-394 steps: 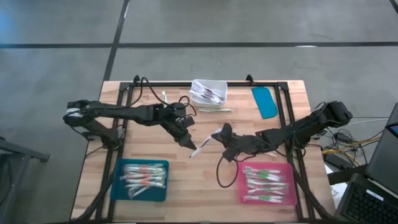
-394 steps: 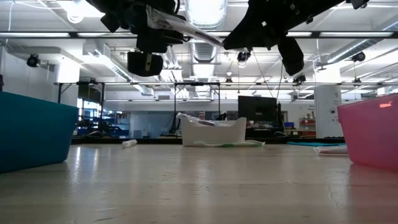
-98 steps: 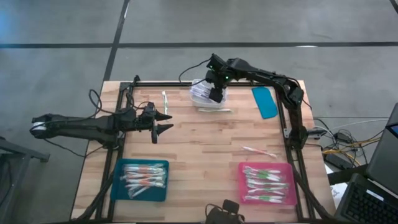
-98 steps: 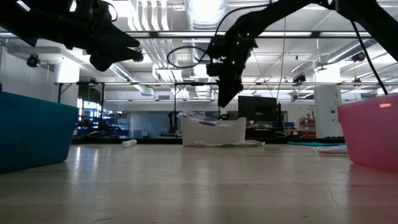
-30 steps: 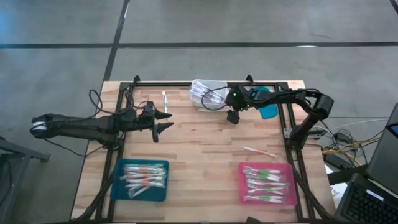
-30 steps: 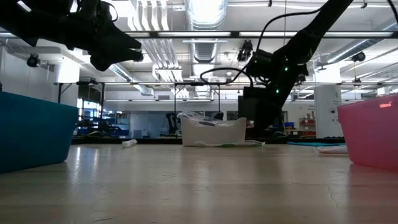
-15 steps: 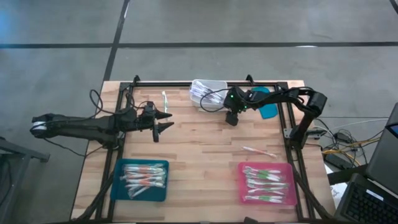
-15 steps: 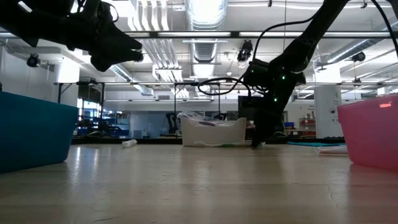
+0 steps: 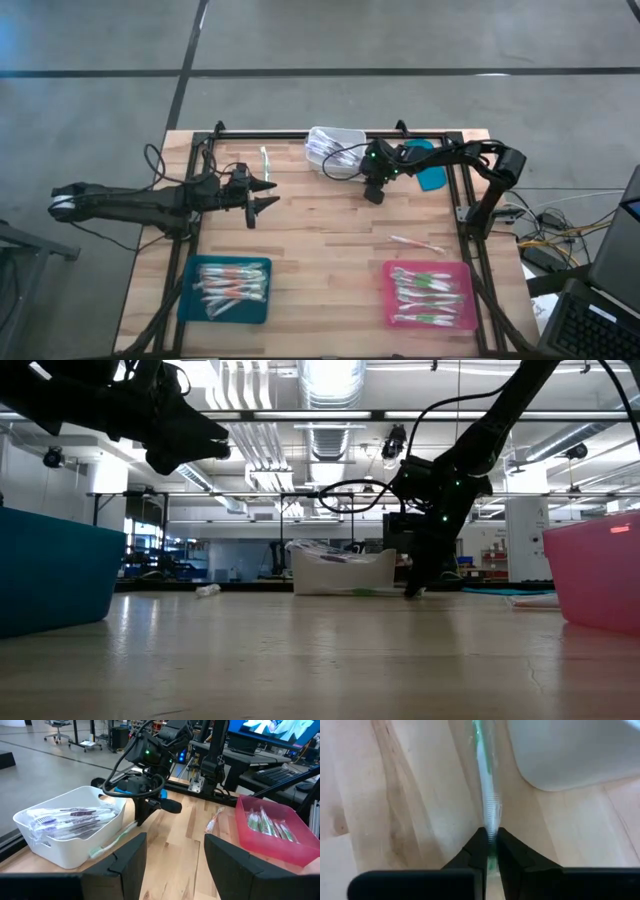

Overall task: Pick & Place Toothbrushes
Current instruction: Put the green toothbrush into the pink bin

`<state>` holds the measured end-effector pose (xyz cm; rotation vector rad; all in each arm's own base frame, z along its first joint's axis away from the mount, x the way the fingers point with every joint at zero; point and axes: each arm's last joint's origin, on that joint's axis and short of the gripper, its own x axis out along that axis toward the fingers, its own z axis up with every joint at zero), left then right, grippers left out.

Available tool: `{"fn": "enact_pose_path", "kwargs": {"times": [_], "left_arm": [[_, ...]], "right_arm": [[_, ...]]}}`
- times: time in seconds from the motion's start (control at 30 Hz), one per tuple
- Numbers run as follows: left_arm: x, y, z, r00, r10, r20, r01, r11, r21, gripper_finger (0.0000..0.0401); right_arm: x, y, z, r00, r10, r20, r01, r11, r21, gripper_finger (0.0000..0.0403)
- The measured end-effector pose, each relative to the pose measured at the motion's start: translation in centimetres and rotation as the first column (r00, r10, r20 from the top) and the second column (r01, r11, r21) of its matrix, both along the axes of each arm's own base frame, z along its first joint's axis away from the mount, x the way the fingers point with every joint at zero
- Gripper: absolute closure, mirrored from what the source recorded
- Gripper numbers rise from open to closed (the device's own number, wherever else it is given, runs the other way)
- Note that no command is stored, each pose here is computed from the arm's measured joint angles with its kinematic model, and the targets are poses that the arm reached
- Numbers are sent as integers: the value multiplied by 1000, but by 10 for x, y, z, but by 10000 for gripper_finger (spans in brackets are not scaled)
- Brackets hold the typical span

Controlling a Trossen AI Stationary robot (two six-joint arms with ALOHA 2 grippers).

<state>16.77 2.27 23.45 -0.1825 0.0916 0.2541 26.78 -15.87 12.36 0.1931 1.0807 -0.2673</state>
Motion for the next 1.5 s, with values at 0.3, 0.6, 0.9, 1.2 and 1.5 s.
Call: {"fn": "enact_pose_path", "kwargs": {"times": [0.3,0.6,0.9,1.2,1.5], "left_arm": [[0,0,0,1000,0,0,0,1000,0,199],[0,0,0,1000,0,0,0,1000,-1,199],[0,0,0,1000,0,5,0,1000,-1,199],[0,0,1,1000,0,9,0,1000,-2,199],[0,0,1,1000,0,9,0,1000,-2,199]], "right_arm": [[-4,7,5,1000,26,5,-27,995,96,387],[-11,30,33,996,85,2,-84,987,136,388],[-29,77,85,988,139,69,-149,971,187,389],[-56,126,134,972,116,204,-164,957,241,389],[-87,176,151,985,72,159,-126,927,355,389]]}}
